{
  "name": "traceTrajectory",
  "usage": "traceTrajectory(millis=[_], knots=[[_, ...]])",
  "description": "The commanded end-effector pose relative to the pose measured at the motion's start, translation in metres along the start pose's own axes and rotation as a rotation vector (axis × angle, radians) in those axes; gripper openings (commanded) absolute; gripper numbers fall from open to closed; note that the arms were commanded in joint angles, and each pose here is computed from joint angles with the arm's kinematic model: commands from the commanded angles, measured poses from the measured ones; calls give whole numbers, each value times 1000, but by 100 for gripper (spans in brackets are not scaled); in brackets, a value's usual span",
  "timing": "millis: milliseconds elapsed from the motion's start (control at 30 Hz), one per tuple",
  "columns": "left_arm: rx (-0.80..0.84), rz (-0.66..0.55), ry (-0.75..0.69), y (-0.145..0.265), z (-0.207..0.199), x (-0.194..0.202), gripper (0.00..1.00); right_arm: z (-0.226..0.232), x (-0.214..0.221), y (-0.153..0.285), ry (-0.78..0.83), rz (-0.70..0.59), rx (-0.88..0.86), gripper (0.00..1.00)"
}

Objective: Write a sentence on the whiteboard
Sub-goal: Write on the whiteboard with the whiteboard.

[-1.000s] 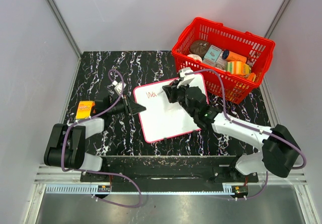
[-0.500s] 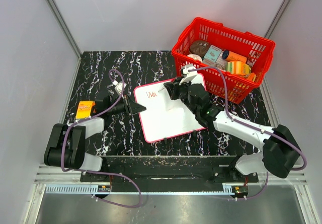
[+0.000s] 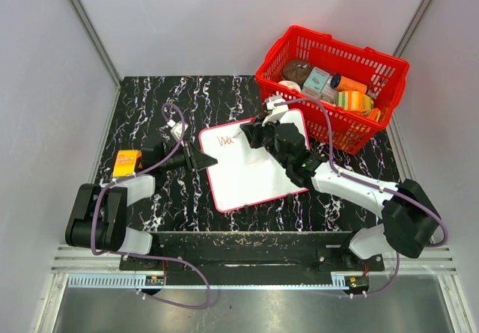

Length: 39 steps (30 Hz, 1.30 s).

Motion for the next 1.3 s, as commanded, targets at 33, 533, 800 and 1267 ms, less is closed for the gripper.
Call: traceTrajectory(millis=[33, 533, 800, 1267], knots=[[-99, -32, -167, -5, 14, -3, 0, 5, -16, -7, -17, -64, -15, 0], [-98, -29, -169, -5, 14, -2, 0, 0, -2, 5, -17, -21, -13, 0], [-102, -29, -167, -5, 14, -2, 0, -3, 6, 10, -25, 2, -15, 0], [-101, -28, -166, -5, 14, -2, 0, -4, 2, 10, -36, -19, 12, 0]])
Point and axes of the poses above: each gripper's point midway between its finger pads, its own y axis back along the fingers, its own z axis along the line the jaws close on, x = y × z, the point moved 9 cm from there along y, back along the fingers, and after that the axes turned 1 degree about y, right-handed, at the moved point
